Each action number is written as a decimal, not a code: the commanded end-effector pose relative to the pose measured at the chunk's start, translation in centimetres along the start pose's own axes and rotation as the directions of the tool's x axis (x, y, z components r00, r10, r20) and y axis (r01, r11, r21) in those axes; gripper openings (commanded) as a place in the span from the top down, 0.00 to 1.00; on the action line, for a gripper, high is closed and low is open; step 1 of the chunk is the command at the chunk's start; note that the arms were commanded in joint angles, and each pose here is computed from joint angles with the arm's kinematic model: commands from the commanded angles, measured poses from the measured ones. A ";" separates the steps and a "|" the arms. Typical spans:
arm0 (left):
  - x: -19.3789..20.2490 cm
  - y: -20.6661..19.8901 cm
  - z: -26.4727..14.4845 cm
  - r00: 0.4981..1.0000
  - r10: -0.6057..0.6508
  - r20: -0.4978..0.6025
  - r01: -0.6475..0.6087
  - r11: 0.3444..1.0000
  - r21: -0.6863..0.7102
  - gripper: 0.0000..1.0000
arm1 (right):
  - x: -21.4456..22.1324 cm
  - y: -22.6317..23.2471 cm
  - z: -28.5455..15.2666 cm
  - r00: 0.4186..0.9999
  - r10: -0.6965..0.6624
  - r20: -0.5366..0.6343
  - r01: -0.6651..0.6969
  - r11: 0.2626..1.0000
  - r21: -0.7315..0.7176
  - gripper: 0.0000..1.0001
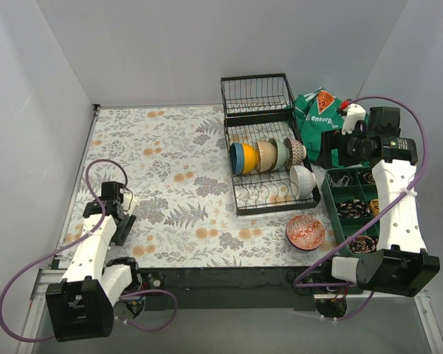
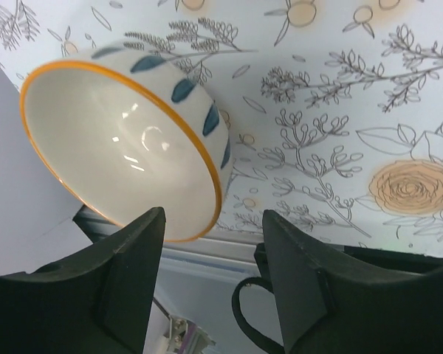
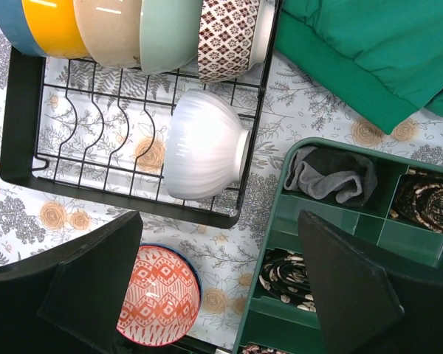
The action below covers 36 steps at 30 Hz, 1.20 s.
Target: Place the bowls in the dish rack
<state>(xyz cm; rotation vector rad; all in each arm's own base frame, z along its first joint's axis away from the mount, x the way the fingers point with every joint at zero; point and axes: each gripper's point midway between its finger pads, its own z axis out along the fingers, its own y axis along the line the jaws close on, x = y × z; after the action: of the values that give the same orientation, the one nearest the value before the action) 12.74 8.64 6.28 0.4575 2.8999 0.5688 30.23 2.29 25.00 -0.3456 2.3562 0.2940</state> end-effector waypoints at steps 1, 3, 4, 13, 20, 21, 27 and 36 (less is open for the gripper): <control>-2.4 1.2 0.4 0.997 0.017 0.070 -0.015 1.000 -0.019 0.46 | -0.3 0.7 -0.7 0.999 -0.002 0.041 0.002 1.000 -0.007 0.05; -2.5 1.0 0.9 0.997 0.032 0.074 -0.031 0.999 -0.015 0.47 | -0.1 0.7 -0.8 0.999 -0.003 0.043 0.003 1.000 -0.003 0.05; -2.5 0.9 1.1 0.997 0.036 0.072 -0.035 0.999 -0.013 0.50 | 0.0 0.7 -0.7 0.999 -0.001 0.040 0.001 1.000 -0.001 0.05; -3.6 0.3 1.2 0.998 -0.011 0.060 0.008 0.998 0.061 0.97 | -0.3 0.4 -1.1 0.999 -0.002 0.046 0.001 1.000 0.021 0.05; -7.9 0.1 -5.0 0.983 -0.020 0.183 -0.028 0.966 0.256 1.00 | -0.1 0.3 -0.8 0.999 0.009 0.034 -0.010 1.000 0.018 0.05; -9.3 0.4 -7.3 0.973 -0.031 0.228 -0.039 0.954 0.298 1.00 | -0.2 0.3 -0.8 0.999 0.009 0.033 -0.010 1.000 0.021 0.05; -19.6 -3.9 -20.5 0.818 -0.229 0.528 -0.274 0.652 0.707 1.00 | -0.1 -0.4 -0.2 1.000 0.008 0.015 -0.009 0.999 0.042 0.05; -26.0 -9.2 -39.2 0.363 -0.511 0.779 -0.726 0.369 0.580 1.00 | 0.2 -1.3 -0.6 1.000 0.004 0.005 -0.004 0.996 0.094 0.06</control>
<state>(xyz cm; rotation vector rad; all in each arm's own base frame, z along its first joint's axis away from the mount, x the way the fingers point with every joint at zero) 29.99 -14.96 34.22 0.7037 1.8887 -0.8803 29.84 1.28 24.31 -0.2966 2.3892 0.2276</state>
